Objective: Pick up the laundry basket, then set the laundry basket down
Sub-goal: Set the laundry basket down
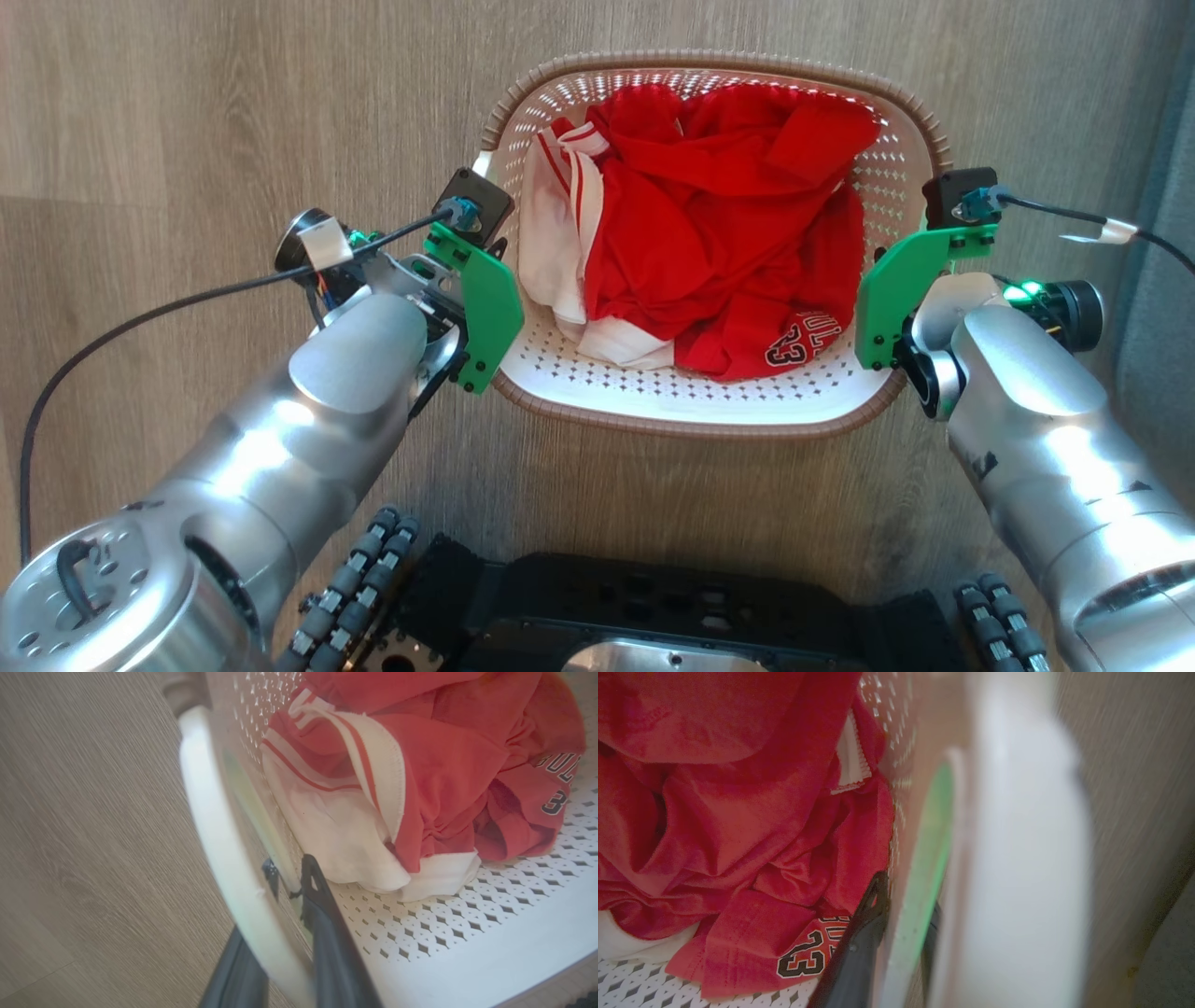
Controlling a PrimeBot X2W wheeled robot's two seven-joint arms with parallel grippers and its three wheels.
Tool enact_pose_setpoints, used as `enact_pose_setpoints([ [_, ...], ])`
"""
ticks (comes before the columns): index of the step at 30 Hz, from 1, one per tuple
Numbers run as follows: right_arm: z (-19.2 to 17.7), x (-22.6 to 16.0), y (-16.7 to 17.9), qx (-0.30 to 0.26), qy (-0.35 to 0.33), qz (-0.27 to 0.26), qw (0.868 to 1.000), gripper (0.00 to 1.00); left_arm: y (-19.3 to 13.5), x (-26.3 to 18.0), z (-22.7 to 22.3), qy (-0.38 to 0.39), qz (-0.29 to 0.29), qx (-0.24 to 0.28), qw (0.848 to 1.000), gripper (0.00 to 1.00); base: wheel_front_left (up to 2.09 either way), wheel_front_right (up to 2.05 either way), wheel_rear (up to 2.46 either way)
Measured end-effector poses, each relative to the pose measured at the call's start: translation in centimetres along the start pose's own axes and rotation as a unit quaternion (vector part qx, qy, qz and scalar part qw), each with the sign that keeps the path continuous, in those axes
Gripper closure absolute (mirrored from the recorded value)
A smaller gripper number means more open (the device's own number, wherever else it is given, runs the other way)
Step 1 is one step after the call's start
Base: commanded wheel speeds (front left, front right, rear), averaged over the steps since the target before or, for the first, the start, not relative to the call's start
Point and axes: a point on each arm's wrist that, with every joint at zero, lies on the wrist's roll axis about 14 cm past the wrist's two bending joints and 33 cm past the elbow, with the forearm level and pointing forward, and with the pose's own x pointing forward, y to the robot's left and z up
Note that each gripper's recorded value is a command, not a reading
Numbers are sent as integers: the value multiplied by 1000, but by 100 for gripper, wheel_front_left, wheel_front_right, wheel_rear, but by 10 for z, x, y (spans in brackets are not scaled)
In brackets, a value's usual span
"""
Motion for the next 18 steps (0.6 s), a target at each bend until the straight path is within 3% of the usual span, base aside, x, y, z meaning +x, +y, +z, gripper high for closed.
enact_pose_setpoints([
  [8,-2,2,-3,-1,5,-3,1000,100,0,1,-2,2,0,-5,1000,100,0,0,0],
  [9,-2,2,-3,-1,5,-3,1000,96,0,1,-2,2,0,-5,1000,100,0,0,0],
  [10,-2,3,-3,-1,7,-4,1000,64,0,1,-2,2,0,-7,1000,100,0,0,0],
  [11,-2,3,-3,-2,8,-4,1000,29,1,1,-2,0,1,-8,1000,64,0,0,0],
  [12,-1,3,-4,-4,7,-5,1000,0,1,1,0,-2,3,-6,1000,39,0,0,0],
  [13,2,4,-4,-5,4,-5,1000,0,-2,2,-1,0,-1,0,1000,7,0,0,0],
  [14,7,4,-3,-6,-1,-4,1000,0,-7,3,-1,-1,-7,3,1000,0,0,0,0],
  [18,15,5,-4,-13,-4,-5,1000,0,-13,4,2,-5,-10,-8,1000,0,0,0,0],
])
